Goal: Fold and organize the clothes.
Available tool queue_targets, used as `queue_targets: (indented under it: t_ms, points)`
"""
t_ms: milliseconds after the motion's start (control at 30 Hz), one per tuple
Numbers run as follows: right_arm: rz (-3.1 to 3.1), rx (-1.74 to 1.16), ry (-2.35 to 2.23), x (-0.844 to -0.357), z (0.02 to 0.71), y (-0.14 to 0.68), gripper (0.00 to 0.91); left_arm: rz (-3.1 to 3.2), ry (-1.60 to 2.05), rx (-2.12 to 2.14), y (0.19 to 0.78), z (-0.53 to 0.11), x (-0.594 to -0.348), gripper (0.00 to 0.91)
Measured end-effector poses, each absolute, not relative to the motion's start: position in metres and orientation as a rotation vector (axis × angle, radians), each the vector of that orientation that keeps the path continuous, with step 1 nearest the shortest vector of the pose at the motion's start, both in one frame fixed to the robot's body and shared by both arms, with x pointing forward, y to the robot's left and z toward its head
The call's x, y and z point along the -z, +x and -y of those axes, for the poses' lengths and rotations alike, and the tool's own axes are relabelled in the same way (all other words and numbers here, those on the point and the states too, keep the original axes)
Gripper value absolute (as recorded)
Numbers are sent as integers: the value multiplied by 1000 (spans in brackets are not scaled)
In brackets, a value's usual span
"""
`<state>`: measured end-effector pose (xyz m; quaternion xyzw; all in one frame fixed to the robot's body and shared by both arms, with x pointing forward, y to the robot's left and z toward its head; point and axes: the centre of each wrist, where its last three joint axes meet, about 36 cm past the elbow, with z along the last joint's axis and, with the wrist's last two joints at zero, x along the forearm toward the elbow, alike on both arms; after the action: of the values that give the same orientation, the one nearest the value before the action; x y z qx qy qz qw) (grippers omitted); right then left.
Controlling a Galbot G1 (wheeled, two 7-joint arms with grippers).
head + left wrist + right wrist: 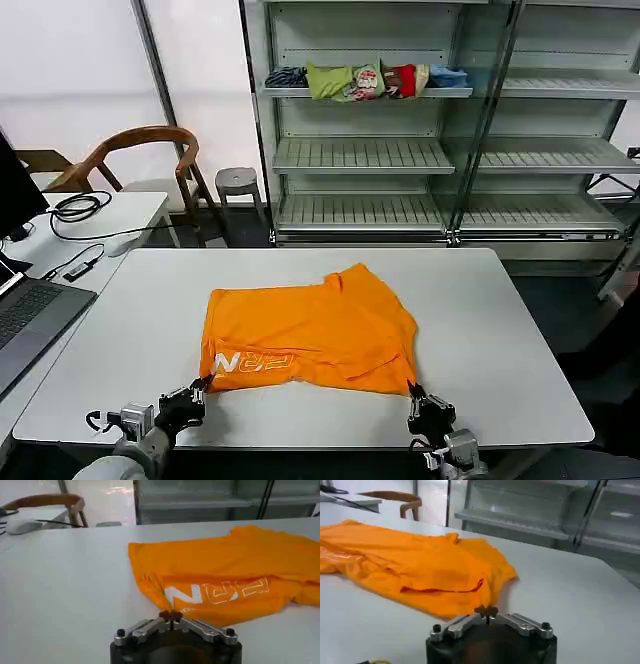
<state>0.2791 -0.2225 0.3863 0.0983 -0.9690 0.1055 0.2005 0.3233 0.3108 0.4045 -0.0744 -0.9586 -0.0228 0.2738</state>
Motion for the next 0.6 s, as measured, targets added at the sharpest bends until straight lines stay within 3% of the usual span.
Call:
queue_targets:
  t_ms: [600]
  points:
    - [2694, -330, 258, -387, 233, 267, 0, 2562, -198, 89, 304, -317, -410, 20]
